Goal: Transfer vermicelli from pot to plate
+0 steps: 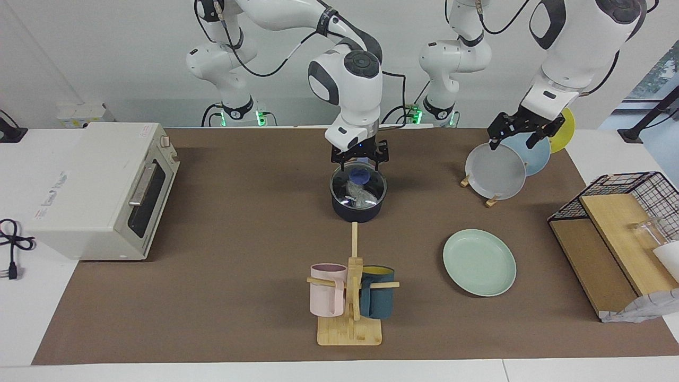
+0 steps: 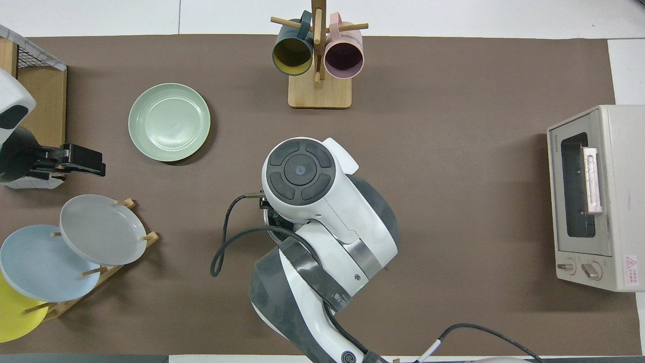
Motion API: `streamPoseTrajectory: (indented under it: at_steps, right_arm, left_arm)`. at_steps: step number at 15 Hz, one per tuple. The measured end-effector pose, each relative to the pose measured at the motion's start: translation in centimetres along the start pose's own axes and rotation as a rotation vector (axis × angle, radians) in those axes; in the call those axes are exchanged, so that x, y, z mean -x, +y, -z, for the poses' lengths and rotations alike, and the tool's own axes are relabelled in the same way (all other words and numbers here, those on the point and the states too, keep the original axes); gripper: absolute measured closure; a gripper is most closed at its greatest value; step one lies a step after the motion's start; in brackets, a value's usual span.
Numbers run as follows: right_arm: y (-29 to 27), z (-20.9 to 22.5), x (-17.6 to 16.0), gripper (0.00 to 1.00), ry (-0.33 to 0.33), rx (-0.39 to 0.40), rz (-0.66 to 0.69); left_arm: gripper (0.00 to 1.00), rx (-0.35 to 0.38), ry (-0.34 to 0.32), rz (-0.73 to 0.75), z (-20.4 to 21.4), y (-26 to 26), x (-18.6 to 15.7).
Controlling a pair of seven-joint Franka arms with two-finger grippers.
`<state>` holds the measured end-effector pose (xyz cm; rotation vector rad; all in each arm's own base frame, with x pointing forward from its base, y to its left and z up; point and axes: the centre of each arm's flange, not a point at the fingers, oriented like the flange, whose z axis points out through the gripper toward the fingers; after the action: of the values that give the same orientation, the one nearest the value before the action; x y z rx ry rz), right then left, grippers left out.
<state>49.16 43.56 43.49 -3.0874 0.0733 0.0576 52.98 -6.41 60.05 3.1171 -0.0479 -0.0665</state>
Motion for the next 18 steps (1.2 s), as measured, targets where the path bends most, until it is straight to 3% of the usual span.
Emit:
streamPoseTrajectory:
  at_steps: [2,6,12,16,18]
  right_arm:
    - [-0.1,-1.2,0.1,0.01,0.003,0.0,0.003]
    - [0.0,-2.3,0.3,0.15,0.001,0.016,0.013]
    - [0.0,-2.9,0.5,0.22,0.005,0.013,0.017]
    - [-0.1,-3.0,0.7,0.33,0.011,0.021,0.027]
    - [-0.1,-3.0,0.7,0.33,0.011,0.021,0.034]
  left_arm:
    - [0.0,0.0,0.0,0.0,0.0,0.0,0.0]
    - [0.0,0.0,0.0,0.0,0.0,0.0,0.0]
    - [0.0,0.0,0.0,0.0,0.0,0.0,0.0]
    - [0.0,0.0,0.0,0.0,0.0,0.0,0.0]
    - [0.0,0.0,0.0,-0.003,0.0,0.1,0.0]
